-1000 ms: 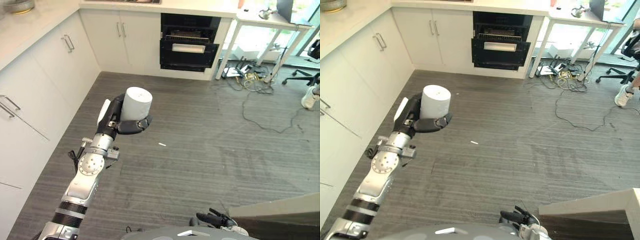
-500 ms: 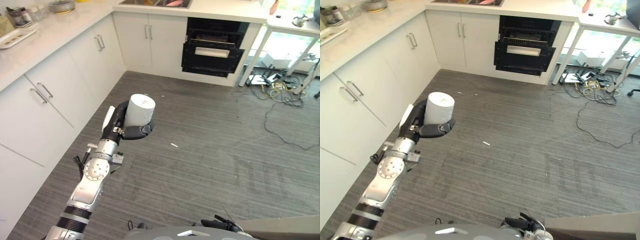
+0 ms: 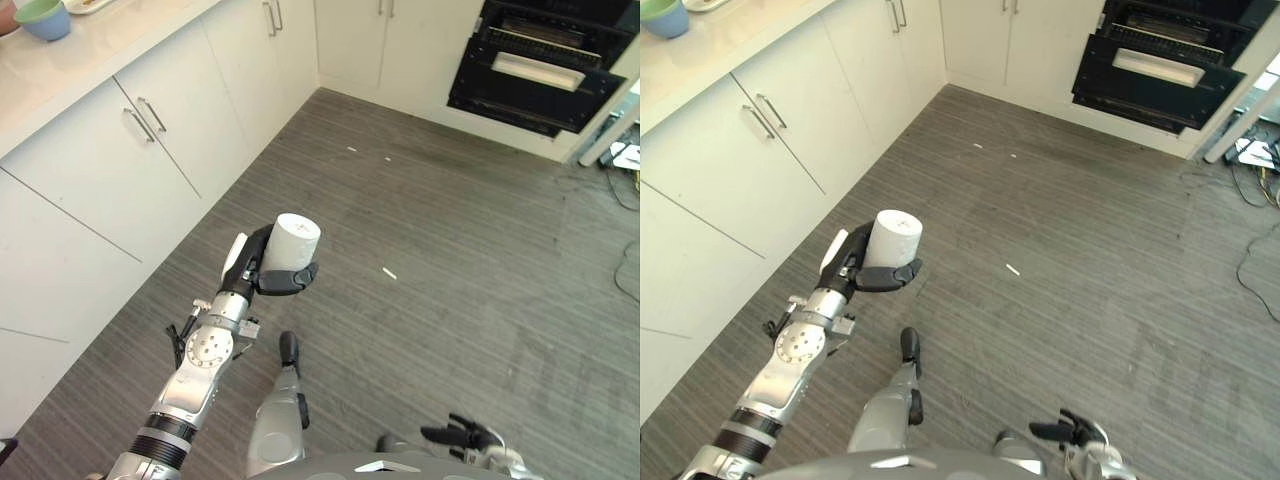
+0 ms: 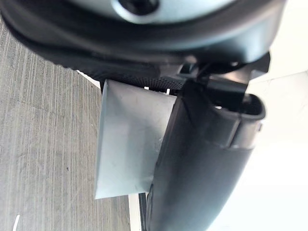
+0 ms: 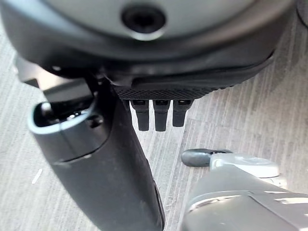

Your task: Place the dishes in the dishwasher.

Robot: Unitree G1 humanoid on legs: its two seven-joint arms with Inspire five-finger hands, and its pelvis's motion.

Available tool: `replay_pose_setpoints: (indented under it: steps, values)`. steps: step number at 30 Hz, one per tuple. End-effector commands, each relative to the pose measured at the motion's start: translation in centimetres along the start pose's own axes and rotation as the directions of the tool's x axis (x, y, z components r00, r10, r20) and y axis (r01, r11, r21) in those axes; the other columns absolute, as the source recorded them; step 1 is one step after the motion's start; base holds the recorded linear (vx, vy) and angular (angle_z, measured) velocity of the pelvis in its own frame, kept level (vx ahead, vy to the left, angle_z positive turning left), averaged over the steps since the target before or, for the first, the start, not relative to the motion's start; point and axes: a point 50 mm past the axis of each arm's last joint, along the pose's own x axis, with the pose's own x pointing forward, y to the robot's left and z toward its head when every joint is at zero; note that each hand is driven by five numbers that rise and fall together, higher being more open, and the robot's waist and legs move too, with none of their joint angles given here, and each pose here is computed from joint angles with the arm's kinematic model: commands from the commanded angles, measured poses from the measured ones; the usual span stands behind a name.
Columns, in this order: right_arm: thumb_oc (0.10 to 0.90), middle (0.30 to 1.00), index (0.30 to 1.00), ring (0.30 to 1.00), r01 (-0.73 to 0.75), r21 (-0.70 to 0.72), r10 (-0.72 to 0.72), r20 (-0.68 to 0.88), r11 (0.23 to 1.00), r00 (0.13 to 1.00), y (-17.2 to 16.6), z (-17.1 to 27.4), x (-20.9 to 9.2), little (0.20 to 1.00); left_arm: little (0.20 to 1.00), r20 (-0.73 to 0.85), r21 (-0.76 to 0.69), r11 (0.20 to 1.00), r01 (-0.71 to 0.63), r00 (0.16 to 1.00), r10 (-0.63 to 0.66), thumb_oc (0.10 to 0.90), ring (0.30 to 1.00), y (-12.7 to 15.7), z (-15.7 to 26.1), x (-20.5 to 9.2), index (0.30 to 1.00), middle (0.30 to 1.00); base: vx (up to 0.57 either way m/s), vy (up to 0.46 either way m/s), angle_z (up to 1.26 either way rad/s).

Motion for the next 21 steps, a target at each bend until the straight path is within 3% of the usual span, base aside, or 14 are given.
replay_pose_setpoints:
  steps: [1,4,7,15,19,21]
  values:
    - [0.8,0.9,0.9,0.9,-0.054,-0.025,0.053,-0.045,0.998,0.998,0.7,-2.6,-0.4,0.9,0.3,0.367,0.107,0.992,-0.064,0.93,0.021,0.4,0.3,3.1,7.9,0.7,0.3,0.3,0.3,0.147,-0.41]
    - [0.8,0.9,0.9,0.9,-0.036,-0.004,0.036,-0.056,0.999,0.998,0.2,-3.0,-0.5,0.9,0.3,0.401,0.155,0.988,-0.027,0.915,-0.038,0.4,0.3,2.7,9.1,1.4,0.3,0.3,0.92,0.4,-0.85]
    - [0.8,0.9,0.9,0.9,-0.057,0.02,0.058,-0.033,0.998,0.998,0.8,-2.6,-0.4,0.9,0.3,0.417,0.175,0.984,0.013,0.905,-0.086,0.4,0.3,1.9,9.7,2.1,0.3,0.3,0.68,0.122,0.79]
    - [0.8,0.9,0.9,0.9,-0.095,-0.006,0.095,-0.002,0.995,0.995,1.7,-1.6,-0.3,0.9,0.3,0.454,0.193,0.981,0.009,0.886,-0.098,0.4,0.3,1.4,10.3,2.3,0.3,0.3,0.72,-0.227,0.46]
    - [0.8,0.9,0.9,0.9,-0.062,0.027,0.062,0.001,0.998,0.998,0.6,-1.5,-0.3,0.9,0.3,0.456,0.153,0.987,0.051,0.882,-0.117,0.4,0.3,0.4,10.1,1.9,0.3,0.3,0.71,-0.329,0.24]
    - [0.8,0.9,0.9,0.9,-0.017,0.046,0.015,0.052,0.999,0.999,-0.5,0.2,-0.2,0.9,0.3,0.429,0.136,0.99,0.025,0.9,-0.081,0.4,0.3,1.4,9.4,1.3,0.3,0.3,0.79,-0.454,0.32]
